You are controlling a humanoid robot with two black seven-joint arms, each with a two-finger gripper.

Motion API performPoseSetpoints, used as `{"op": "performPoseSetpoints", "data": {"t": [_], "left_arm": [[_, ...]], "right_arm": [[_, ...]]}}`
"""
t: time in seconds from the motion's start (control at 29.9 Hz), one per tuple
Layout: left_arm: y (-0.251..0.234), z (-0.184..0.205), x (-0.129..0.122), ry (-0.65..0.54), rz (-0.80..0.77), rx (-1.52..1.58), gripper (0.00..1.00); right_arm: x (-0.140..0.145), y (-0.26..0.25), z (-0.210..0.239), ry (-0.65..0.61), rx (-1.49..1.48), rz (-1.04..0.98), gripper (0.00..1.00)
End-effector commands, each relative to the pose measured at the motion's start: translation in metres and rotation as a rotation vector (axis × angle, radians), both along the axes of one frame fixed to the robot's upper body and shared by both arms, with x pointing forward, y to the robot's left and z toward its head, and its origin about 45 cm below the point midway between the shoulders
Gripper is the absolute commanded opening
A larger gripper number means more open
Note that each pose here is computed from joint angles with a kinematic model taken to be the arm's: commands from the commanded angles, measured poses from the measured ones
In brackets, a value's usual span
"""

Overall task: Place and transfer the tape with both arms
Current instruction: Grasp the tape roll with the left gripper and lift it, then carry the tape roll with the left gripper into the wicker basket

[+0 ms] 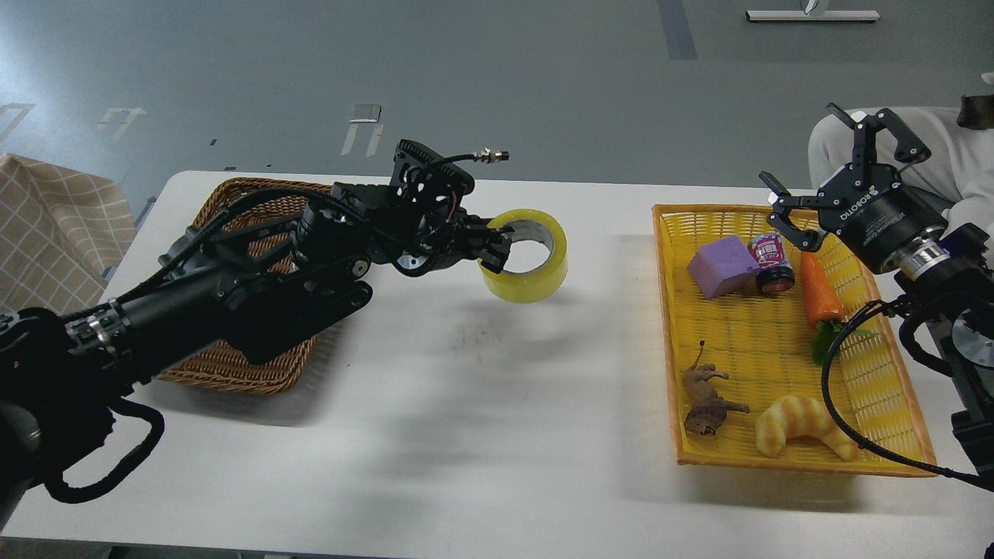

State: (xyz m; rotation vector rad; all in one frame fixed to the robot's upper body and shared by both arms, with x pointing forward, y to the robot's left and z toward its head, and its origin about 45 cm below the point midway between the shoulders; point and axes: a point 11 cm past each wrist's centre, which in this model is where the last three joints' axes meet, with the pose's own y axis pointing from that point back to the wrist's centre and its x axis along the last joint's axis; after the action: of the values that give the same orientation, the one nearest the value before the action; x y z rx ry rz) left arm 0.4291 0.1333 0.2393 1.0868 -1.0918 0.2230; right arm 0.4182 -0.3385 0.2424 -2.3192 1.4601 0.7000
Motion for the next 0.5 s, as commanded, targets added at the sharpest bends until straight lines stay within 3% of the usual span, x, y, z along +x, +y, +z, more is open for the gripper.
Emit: {"op": "performPoseSetpoints", "data": {"t": [0.0,0.47], "left_arm": [[0.021,0.027,0.014,-0.027,0.043,-0.015,0.00],[0.159,0.054,0.022,-0.057,0.246,0.078,0.00]], "right_arm": [[0.000,0.000,0.000,-0.001,0.000,0.000,1.00],[0.000,0.000,-0.001,0.001,0.001,0.000,1.00]]}}
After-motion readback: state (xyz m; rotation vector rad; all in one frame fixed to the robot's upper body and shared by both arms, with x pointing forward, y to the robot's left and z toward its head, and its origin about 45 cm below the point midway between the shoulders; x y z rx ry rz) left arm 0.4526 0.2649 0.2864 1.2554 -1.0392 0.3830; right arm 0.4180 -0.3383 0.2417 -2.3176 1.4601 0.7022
